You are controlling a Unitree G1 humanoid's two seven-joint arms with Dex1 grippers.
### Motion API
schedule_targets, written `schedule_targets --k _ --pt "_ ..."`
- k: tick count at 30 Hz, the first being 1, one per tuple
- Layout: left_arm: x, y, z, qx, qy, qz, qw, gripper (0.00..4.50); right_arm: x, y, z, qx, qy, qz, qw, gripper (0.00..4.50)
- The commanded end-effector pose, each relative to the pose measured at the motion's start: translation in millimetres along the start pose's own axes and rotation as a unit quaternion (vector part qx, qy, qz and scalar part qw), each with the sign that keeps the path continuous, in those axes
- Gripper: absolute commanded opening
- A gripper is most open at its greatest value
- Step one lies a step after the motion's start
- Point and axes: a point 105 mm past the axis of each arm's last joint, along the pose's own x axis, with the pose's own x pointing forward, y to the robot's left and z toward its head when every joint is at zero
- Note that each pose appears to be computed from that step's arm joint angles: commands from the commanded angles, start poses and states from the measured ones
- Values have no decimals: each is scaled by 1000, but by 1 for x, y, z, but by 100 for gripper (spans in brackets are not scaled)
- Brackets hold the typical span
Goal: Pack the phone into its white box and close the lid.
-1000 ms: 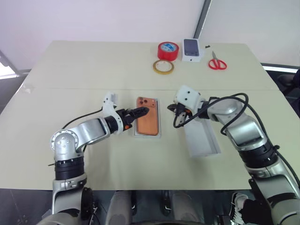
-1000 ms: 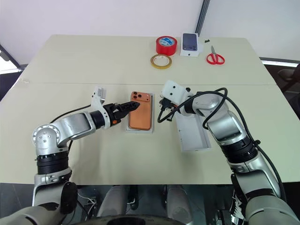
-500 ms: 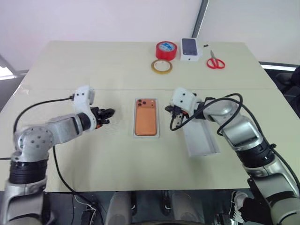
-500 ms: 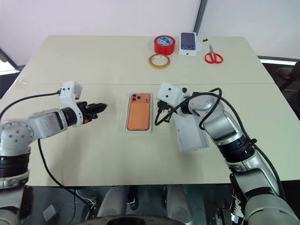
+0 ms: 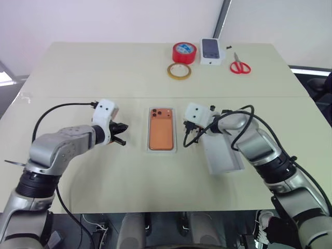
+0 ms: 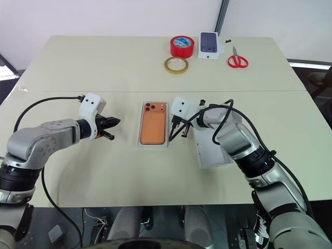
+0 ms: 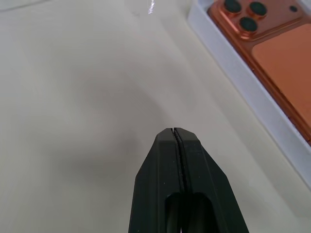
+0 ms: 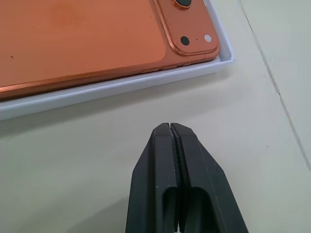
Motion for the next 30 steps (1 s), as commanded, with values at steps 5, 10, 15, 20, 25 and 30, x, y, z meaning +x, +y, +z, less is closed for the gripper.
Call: schedule_targets --k 5,10,15,20,25,30 --pt "28 -34 11 68 3 -51 996 2 11 5 17 -35 -2 7 999 0" --pt "41 -51 10 93 19 -79 992 2 20 12 20 -44 4 21 999 0" --pt "50 -75 11 108 24 -121 986 2 22 20 23 -53 2 38 998 0" --pt "54 -111 17 120 23 -184 975 2 11 24 17 -63 5 50 997 0" --pt "65 -157 18 111 26 -256 960 2 -12 30 -3 -59 26 62 996 0" --pt "72 -192 18 106 34 -306 945 2 -33 35 -23 -43 57 59 996 0"
